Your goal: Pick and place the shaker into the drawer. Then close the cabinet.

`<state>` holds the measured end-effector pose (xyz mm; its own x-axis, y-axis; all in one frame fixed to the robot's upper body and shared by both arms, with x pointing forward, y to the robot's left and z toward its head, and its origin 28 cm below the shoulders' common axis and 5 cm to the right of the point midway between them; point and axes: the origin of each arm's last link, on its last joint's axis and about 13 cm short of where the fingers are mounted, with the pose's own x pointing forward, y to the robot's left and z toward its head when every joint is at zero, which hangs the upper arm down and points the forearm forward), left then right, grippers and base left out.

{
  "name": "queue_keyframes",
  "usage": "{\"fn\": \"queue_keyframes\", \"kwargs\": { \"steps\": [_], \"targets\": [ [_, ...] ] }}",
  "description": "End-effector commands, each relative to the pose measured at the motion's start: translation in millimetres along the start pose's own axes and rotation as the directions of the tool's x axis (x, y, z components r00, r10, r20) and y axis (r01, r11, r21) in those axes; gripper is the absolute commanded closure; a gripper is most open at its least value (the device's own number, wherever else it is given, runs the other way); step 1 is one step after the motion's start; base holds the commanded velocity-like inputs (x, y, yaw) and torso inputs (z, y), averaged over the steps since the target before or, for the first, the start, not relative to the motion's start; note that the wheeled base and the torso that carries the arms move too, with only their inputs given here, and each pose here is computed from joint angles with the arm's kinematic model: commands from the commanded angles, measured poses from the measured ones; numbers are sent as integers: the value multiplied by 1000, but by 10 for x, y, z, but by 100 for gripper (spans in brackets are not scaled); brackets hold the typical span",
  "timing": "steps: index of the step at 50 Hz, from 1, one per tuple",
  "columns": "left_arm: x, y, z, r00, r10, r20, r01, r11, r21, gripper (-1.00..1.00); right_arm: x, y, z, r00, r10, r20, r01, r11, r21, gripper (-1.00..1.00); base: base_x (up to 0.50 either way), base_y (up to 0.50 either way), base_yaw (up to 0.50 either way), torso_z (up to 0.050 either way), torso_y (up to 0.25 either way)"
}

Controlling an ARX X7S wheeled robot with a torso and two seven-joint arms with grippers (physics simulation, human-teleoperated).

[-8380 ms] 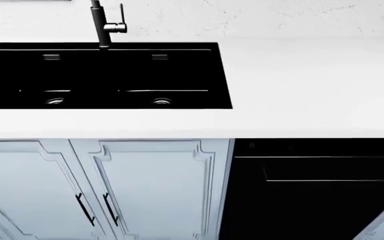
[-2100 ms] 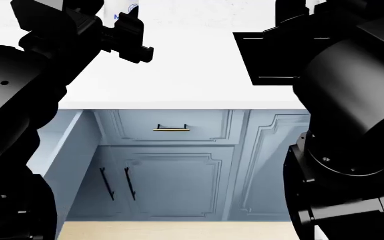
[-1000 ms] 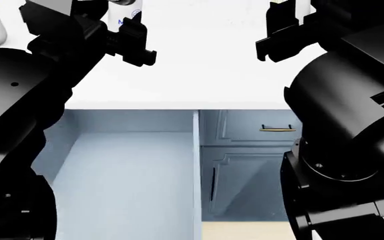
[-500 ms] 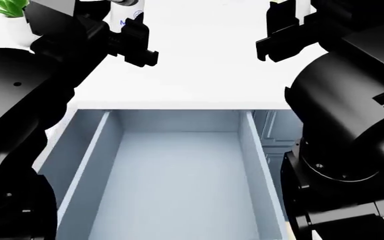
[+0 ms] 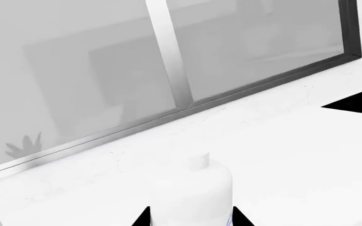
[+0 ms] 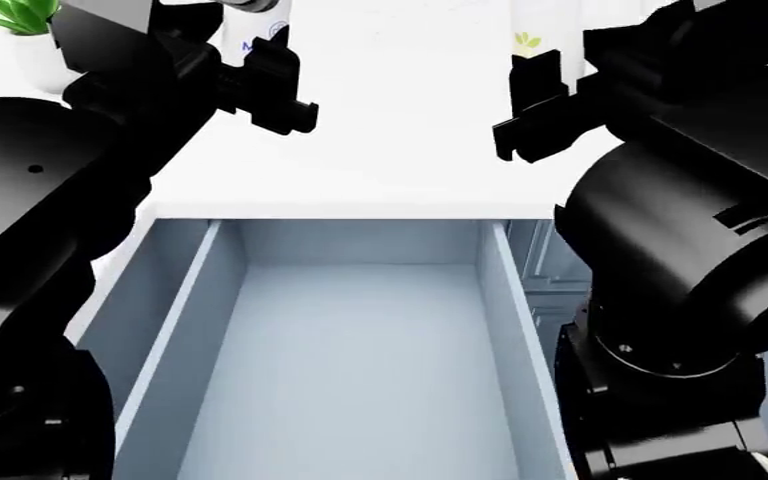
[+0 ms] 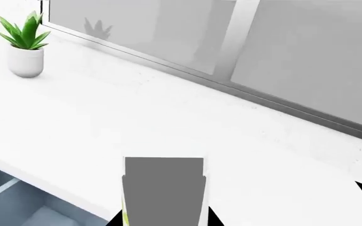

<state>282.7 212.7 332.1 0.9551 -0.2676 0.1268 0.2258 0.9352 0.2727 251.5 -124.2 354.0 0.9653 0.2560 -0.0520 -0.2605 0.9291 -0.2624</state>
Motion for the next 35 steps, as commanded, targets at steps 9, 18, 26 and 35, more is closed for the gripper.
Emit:
{"fn": "queue_keyframes", "kwargs": {
  "steps": [9, 18, 26, 35],
  "targets": [
    [-46, 12, 94, 1000, 4, 23, -4, 1000, -6, 100, 473, 317, -845, 854, 323, -407, -303, 946, 115, 100, 0, 0, 0, 0, 0],
    [-79, 16, 77, 1000, 9, 24, -9, 1000, -12, 100, 563, 556, -1096, 744, 405, -531, -411, 905, 114, 100, 0, 0, 0, 0, 1],
    [-105, 19, 71, 1000, 9, 28, -9, 1000, -19, 100, 682, 654, -1258, 634, 460, -622, -468, 868, 165, 100, 0, 0, 0, 1, 1],
    [-114, 36, 52, 1000, 13, 29, -12, 999, -30, 100, 765, 726, -1395, 533, 519, -668, -513, 826, 233, 100, 0, 0, 0, 0, 1]
  ]
}}
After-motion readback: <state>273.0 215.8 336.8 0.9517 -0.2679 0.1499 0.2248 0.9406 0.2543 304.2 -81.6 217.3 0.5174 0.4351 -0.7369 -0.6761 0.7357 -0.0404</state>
